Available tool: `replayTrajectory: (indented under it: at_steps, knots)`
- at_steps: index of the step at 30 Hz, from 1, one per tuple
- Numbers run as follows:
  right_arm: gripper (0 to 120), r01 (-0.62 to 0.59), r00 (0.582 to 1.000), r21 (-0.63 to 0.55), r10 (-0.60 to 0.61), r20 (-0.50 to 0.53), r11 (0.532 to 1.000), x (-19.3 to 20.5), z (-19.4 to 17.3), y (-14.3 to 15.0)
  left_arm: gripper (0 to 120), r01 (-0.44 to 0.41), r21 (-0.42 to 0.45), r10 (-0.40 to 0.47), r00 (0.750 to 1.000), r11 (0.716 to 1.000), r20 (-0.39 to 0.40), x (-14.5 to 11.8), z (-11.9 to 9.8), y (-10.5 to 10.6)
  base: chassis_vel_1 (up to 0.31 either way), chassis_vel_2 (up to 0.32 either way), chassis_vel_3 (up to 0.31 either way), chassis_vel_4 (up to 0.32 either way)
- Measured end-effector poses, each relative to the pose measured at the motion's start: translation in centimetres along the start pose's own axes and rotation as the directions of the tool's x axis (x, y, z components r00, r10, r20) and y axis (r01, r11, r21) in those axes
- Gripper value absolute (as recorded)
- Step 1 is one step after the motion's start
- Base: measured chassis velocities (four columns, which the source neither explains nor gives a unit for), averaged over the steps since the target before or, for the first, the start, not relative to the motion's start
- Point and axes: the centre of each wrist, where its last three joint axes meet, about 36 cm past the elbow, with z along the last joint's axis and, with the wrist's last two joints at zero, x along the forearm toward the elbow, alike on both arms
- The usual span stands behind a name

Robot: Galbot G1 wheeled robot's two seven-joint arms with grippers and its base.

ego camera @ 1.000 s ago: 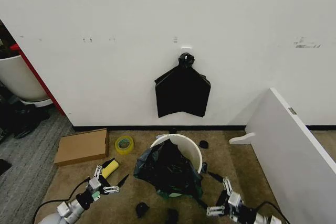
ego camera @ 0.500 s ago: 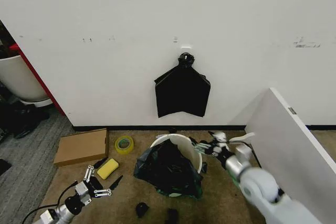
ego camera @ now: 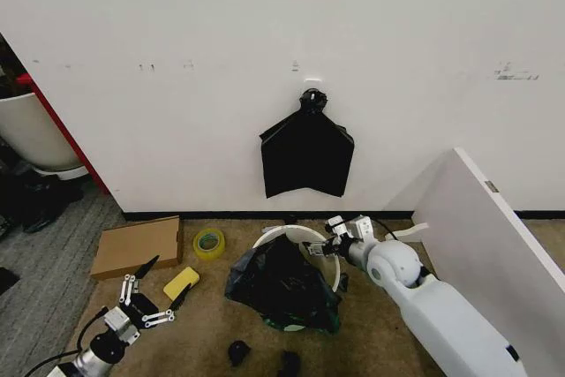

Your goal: Place the garbage bag over the trash bin.

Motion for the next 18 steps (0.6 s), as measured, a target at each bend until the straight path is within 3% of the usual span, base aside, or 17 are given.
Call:
replayTrajectory:
  at_steps: [11, 18]
  knots:
    - [48, 0.0, 1.0, -0.007, 0.0, -0.017, 1.0, 0.2, 1.0, 0.0, 100, 0.008, 0.002, -0.007, 1.0, 1.0, -0.004, 0.1, 0.5, -0.3, 0.0, 0.0, 0.0, 0.0]
    - [23, -0.038, 0.999, -0.071, 0.037, -0.014, 0.997, 0.4, 1.5, 0.9, 100, 0.021, 0.007, -0.022, 1.0, 1.0, 0.005, -0.1, 0.5, -0.4, 0.0, 0.0, 0.0, 0.0]
